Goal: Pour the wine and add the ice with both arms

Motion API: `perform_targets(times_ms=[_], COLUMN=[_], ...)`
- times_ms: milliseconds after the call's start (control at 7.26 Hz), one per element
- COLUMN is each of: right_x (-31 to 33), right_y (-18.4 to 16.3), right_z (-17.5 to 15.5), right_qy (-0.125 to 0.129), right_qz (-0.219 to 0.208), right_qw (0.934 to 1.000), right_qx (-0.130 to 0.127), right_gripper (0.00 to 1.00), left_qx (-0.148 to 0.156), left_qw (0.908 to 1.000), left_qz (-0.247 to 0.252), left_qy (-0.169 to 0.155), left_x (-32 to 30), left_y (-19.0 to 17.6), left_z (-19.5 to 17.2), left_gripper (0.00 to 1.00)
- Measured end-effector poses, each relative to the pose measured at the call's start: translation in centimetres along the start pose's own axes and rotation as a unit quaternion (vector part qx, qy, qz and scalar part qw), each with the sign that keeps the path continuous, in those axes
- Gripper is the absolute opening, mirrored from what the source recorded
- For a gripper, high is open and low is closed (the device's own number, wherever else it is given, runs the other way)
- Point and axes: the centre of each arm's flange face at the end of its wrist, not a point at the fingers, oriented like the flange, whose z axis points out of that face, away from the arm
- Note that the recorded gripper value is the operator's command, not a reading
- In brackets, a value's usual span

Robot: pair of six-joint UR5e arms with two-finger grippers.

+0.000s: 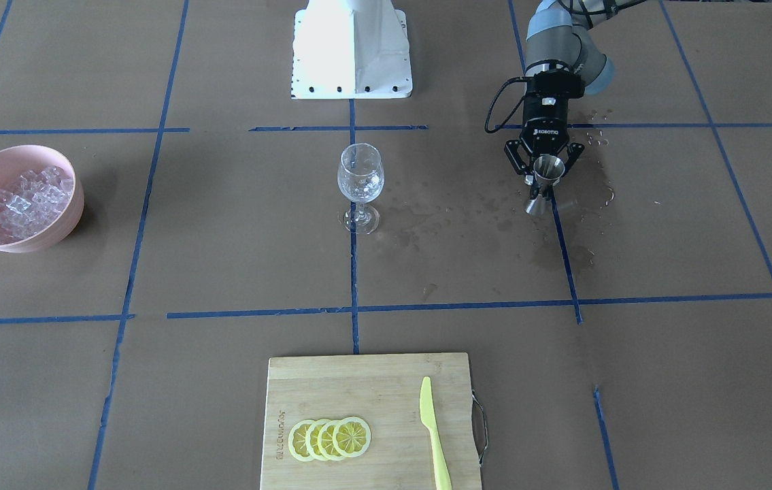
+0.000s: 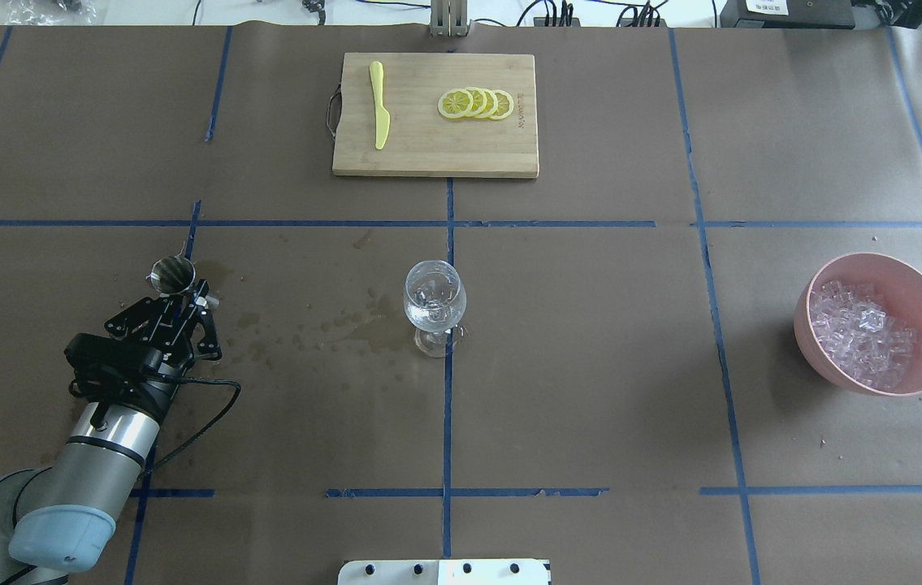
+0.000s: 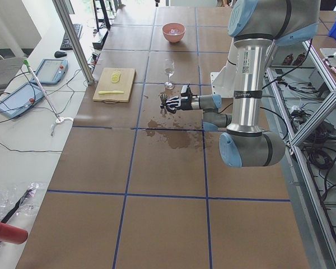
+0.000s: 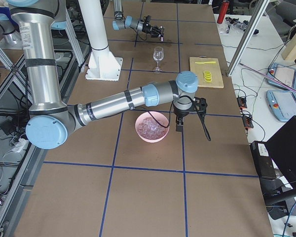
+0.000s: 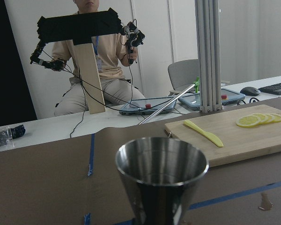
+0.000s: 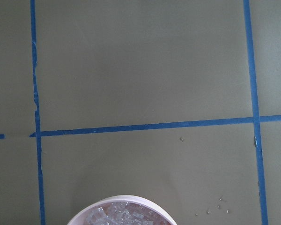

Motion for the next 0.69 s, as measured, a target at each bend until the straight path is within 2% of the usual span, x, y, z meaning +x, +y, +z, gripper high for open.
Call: perform_targets(times_ms=[138, 413, 688], right_x=[-3.2, -7.9, -8.7], right_y=[1.2, 4.1, 8.8], right_z=[0.7, 2.7, 8.2], right_qy=[0.016, 0.023, 0.017], right_qz=[0.01, 0.025, 0.039], right_qw=[0.9998, 0.9993, 0.9973], right_qx=[0.004, 0.015, 0.06], right_gripper=[1.0, 1.0, 1.0], left_qx=[0.001, 0.001, 0.006], left_qw=[1.0, 1.0, 0.9999], left_qz=[-0.003, 0.0, 0.002], left_qy=[0.0, -0.003, -0.01], left_x=[-0.2, -1.2, -2.0], left_y=[-0.3, -0.4, -0.9], left_z=[-0.1, -0.2, 0.2], left_gripper=[0.0, 0.0, 0.0])
